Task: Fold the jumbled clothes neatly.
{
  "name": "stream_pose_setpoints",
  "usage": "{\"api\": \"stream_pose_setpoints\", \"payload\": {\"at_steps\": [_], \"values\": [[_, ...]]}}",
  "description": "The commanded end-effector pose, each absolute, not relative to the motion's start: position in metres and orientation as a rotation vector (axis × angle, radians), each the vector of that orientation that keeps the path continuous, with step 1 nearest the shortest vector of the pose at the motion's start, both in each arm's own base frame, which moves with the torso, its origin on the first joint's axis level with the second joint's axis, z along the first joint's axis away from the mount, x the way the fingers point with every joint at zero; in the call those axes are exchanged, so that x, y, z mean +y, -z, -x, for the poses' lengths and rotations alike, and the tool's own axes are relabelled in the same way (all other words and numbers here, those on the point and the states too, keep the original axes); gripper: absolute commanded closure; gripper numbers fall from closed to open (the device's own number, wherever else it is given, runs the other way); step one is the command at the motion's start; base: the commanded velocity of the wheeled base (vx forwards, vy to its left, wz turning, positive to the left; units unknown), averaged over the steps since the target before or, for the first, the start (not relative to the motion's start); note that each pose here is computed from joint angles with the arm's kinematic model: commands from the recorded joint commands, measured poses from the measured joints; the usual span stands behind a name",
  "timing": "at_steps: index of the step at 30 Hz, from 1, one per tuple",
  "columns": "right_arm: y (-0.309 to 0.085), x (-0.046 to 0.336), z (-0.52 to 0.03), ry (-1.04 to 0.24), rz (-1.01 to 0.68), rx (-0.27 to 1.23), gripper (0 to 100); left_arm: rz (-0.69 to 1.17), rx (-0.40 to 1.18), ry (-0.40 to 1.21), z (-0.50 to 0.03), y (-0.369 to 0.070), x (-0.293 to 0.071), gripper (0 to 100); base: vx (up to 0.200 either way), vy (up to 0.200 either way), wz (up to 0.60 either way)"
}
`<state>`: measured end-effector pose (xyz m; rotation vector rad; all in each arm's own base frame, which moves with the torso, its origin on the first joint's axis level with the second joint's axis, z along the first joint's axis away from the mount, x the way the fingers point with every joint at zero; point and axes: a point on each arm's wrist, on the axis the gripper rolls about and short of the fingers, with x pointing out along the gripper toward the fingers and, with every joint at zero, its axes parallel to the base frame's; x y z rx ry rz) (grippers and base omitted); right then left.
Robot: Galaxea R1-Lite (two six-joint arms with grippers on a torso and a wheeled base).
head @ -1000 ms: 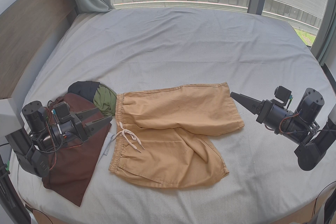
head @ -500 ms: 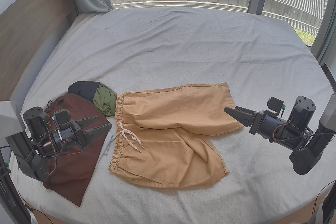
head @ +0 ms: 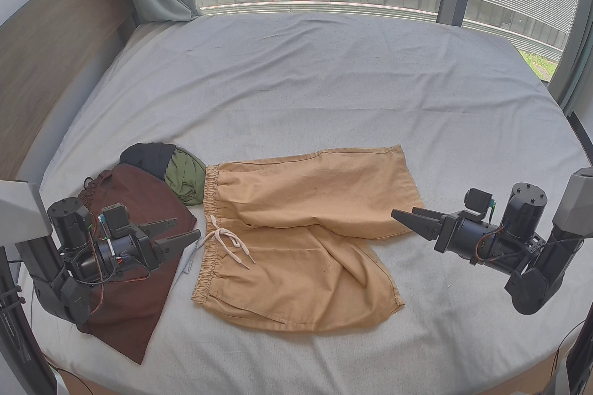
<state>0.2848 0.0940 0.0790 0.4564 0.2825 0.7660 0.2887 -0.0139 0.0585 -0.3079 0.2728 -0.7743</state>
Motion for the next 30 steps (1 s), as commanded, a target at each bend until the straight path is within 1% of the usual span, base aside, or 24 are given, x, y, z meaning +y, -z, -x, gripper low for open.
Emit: {"api": "stream_pose_setpoints", "payload": {"at_steps": [1, 5, 18, 30], "values": [[-0.066, 0.094, -0.286, -0.754, -0.463, 0.329, 0, 0.305, 0.3, 0.773, -0.29, -0.048, -0.014, 0, 0.0, 0.0, 0.0], [-0.061, 0.094, -0.286, -0.748, -0.465, 0.346, 0, 0.285, 0.308, 0.773, -0.292, -0.041, -0.014, 0, 0.0, 0.0, 0.0], [-0.044, 0.091, -0.286, -0.721, -0.473, 0.408, 0, 0.304, 0.362, 0.763, -0.293, -0.024, -0.013, 0, 0.0, 0.0, 0.0], [-0.017, 0.088, -0.292, -0.683, -0.485, 0.489, 0, 0.307, 0.368, 0.762, -0.294, -0.022, -0.013, 0, 0.0, 0.0, 0.0]]}}
